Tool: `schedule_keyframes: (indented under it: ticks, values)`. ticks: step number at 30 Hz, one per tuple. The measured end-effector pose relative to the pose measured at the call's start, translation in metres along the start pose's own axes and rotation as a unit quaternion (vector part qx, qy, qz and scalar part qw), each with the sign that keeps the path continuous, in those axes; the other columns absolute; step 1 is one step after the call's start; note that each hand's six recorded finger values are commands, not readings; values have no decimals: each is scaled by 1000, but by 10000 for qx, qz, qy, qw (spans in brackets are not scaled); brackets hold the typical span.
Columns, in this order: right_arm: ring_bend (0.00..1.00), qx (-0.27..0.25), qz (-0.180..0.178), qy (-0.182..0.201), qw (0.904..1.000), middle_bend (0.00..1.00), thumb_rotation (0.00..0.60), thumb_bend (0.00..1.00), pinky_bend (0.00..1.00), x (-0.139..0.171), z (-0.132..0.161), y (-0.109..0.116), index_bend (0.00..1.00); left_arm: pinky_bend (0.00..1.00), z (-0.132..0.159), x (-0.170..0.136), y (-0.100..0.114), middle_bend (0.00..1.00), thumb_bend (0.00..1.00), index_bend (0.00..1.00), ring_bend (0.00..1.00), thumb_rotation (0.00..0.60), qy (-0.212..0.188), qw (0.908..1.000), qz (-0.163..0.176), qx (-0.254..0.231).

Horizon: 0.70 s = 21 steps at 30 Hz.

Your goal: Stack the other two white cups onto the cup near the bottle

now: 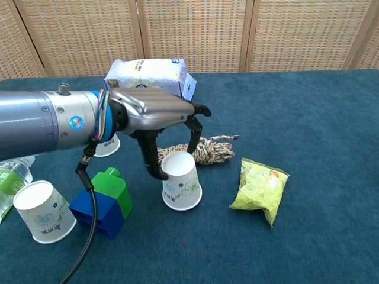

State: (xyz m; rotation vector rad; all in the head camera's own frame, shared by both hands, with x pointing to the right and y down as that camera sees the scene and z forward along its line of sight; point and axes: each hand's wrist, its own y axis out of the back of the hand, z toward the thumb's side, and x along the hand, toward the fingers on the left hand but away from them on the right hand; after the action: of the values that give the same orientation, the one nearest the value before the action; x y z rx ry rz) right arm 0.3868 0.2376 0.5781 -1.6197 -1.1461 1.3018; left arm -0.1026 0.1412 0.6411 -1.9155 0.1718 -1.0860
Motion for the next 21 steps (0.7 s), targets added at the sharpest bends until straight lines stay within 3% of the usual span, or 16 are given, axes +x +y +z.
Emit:
schedule_keyframes:
  ticks: [7, 14, 21]
  values:
    - [0, 18, 1, 27, 10000, 0, 600, 0, 0, 1, 1, 0, 0, 0, -5, -17, 43, 0, 205, 535, 0, 600, -12, 9990, 444, -31]
    - [0, 58, 27, 58, 10000, 0, 600, 0, 0, 3, 4, -2, 0, 0, -22, -63, 90, 0, 205, 535, 0, 600, 30, 9971, 754, 54]
    - [0, 100, 39, 67, 9999, 0, 600, 0, 0, 3, 6, -4, 0, 0, -51, -112, 110, 0, 205, 535, 0, 600, 193, 9968, 771, 46]
